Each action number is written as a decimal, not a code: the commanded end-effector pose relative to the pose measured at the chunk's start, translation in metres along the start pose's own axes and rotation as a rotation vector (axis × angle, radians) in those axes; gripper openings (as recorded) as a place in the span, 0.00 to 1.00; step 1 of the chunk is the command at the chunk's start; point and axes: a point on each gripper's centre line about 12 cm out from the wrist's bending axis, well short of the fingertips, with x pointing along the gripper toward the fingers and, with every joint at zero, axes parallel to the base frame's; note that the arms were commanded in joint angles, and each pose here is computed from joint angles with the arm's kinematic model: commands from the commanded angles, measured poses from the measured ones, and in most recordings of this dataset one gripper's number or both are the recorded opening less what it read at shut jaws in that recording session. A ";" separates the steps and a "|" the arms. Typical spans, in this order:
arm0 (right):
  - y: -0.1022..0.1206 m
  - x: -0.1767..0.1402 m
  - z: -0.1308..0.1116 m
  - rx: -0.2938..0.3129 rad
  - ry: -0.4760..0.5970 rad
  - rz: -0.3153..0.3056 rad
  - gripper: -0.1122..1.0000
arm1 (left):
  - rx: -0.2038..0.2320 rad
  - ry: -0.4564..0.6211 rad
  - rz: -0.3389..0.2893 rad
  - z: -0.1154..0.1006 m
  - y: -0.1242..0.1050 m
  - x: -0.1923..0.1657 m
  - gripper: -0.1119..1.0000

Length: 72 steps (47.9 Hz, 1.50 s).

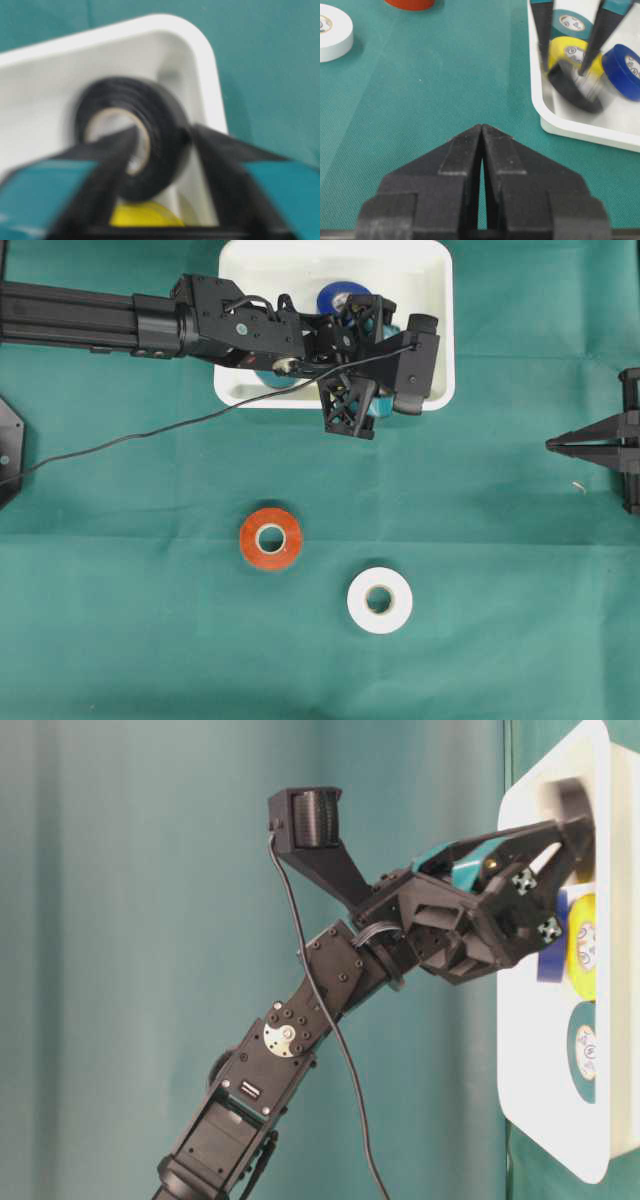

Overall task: Put the tape into the white case with the left arm.
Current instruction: 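Release the black tape and withdraw the left gripper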

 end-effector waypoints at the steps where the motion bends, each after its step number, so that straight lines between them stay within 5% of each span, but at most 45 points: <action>1: 0.000 0.001 0.004 -0.001 -0.012 -0.002 0.02 | 0.003 -0.068 0.021 0.024 0.004 -0.019 0.74; 7: 0.000 0.001 0.004 -0.003 -0.012 -0.001 0.02 | 0.014 -0.085 0.017 0.030 -0.002 -0.027 0.94; 23: -0.001 0.001 0.005 -0.001 -0.014 -0.002 0.02 | 0.049 -0.125 -0.020 0.036 -0.033 -0.071 0.92; 49: 0.000 0.001 0.005 -0.003 -0.014 -0.002 0.02 | -0.015 -0.320 -0.069 0.026 -0.087 -0.159 0.92; 72: 0.000 0.001 0.004 -0.001 -0.012 -0.002 0.02 | -0.044 -0.388 -0.092 0.010 -0.101 -0.195 0.92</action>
